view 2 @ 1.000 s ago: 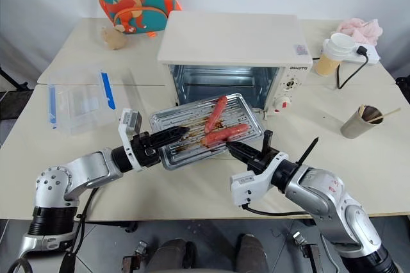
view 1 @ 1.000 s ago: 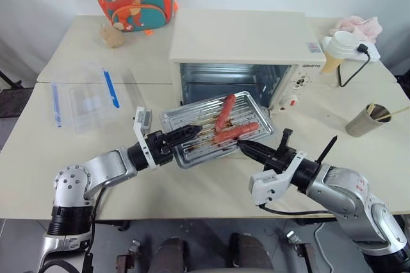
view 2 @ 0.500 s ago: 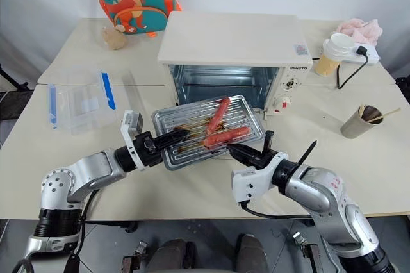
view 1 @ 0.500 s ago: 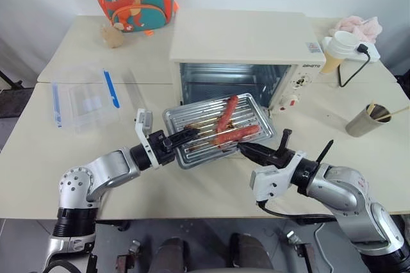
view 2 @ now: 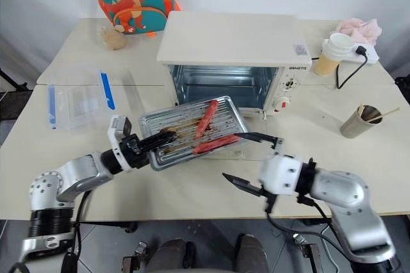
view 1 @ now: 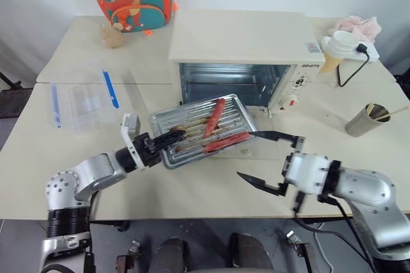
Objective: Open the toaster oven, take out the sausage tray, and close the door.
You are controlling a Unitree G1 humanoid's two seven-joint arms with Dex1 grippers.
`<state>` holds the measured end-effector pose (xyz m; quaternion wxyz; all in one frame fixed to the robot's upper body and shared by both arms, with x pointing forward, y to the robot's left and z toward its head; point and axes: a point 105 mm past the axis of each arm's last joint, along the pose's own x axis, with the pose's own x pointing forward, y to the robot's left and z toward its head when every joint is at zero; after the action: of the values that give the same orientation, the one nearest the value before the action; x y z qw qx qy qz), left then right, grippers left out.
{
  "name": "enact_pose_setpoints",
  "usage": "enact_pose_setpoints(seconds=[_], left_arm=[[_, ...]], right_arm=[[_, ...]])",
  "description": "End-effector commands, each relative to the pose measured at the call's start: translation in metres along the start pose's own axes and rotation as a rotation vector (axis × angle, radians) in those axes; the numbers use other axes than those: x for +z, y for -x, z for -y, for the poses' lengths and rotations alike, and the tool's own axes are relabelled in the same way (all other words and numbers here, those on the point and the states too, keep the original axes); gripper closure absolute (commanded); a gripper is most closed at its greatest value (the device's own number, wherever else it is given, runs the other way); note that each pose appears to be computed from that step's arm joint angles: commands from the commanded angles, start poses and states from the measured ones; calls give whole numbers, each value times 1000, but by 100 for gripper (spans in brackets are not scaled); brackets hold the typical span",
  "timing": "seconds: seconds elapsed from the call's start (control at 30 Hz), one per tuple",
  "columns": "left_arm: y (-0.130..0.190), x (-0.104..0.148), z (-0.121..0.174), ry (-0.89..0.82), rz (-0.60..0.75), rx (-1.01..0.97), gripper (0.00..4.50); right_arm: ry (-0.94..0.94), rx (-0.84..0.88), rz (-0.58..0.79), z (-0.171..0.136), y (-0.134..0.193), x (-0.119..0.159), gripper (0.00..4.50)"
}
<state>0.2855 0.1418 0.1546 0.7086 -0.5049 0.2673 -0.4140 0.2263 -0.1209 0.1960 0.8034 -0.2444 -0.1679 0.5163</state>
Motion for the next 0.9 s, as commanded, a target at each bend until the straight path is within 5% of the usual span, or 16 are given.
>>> enact_pose_setpoints(seconds=[0.03,0.2,0.3,0.7,0.9], left_arm=[[25,1,9,3,-43,-70,450],[50,-1,15,17,-108,-84,450],[67,0,19,24,-110,-85,450],[127,24,18,-26,246,-63,450],[150,17,12,-54,455,-63,450]], right_arm=[[-212,-14,89,9,11,20,1],[-429,-47,-15,25,34,1,1],[-461,-44,-102,32,50,-21,58],[-339,-205,-319,65,88,-101,445],[-320,-222,-340,66,81,-118,445]])
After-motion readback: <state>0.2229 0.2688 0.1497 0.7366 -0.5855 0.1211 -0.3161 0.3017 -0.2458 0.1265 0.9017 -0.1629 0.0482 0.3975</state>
